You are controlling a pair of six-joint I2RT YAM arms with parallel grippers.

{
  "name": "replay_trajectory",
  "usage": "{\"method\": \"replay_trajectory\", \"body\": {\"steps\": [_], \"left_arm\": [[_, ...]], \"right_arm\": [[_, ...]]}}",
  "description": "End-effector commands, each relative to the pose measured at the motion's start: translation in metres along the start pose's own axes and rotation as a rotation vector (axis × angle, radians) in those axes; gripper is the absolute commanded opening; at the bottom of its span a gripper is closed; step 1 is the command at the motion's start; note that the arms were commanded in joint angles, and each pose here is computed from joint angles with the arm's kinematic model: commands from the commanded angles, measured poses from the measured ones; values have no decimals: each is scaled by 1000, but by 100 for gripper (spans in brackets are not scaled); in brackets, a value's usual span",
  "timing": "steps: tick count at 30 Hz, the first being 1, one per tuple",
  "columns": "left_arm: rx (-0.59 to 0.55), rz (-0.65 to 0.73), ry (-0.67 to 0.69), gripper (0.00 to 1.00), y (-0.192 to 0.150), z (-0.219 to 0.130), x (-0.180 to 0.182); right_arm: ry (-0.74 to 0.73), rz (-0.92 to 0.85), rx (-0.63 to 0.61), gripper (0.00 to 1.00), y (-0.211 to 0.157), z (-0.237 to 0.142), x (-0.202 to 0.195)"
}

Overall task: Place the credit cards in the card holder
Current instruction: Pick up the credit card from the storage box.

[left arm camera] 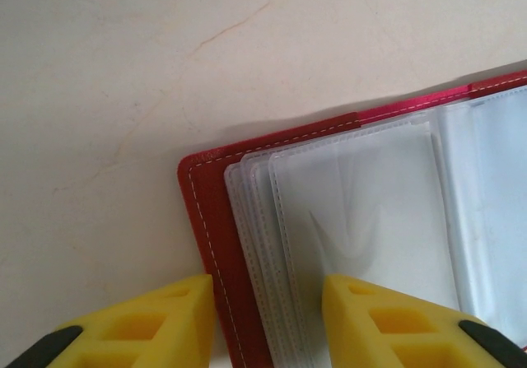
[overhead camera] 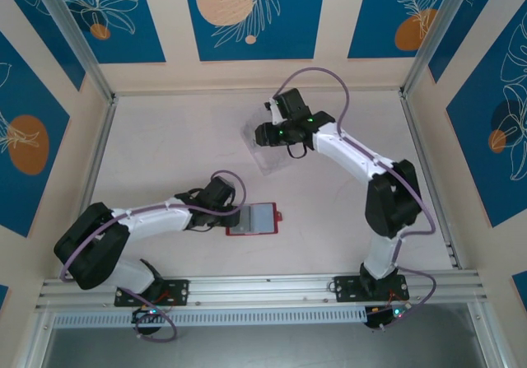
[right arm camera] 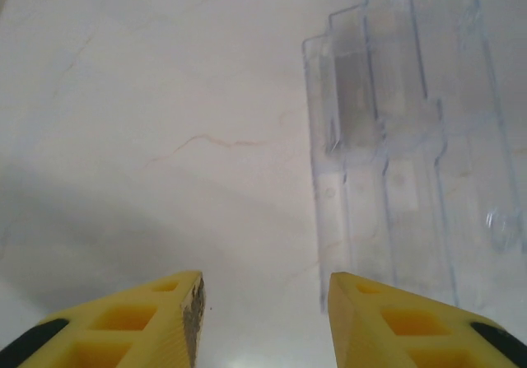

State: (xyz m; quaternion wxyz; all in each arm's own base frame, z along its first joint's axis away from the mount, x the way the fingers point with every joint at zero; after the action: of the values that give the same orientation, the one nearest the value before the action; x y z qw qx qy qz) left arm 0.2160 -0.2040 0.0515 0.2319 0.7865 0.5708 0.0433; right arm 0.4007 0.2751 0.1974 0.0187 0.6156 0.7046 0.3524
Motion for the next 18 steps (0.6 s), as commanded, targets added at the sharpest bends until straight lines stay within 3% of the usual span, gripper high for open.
{"method": "replay_trajectory", "body": {"steps": [1, 8, 18], "left_arm": [[47, -7, 42, 38, -18, 6, 9], [49, -16, 40, 36, -22, 7, 10], [50, -22, 43, 36, -28, 5, 13]], "right_arm": [[-101, -78, 44, 40, 4, 25, -15], [-94, -209, 32, 35, 19, 64, 9], [-215, -292, -11, 35, 42, 111, 1]]}}
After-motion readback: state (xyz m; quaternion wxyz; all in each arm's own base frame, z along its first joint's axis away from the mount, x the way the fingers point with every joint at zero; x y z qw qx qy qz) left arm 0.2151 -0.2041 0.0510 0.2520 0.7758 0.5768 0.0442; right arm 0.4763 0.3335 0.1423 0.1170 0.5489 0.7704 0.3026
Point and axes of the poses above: each hand's point on the last joint's axis, 136 mm out from that joint toward the fingers, its own z axis out along the fingers, its own x axis along the line the jaws close on, y = z × x, the point moved 3 cm from there along -z, back along the fingers, and after that the axes turned 9 degrees about z, right-handed, at the moved point
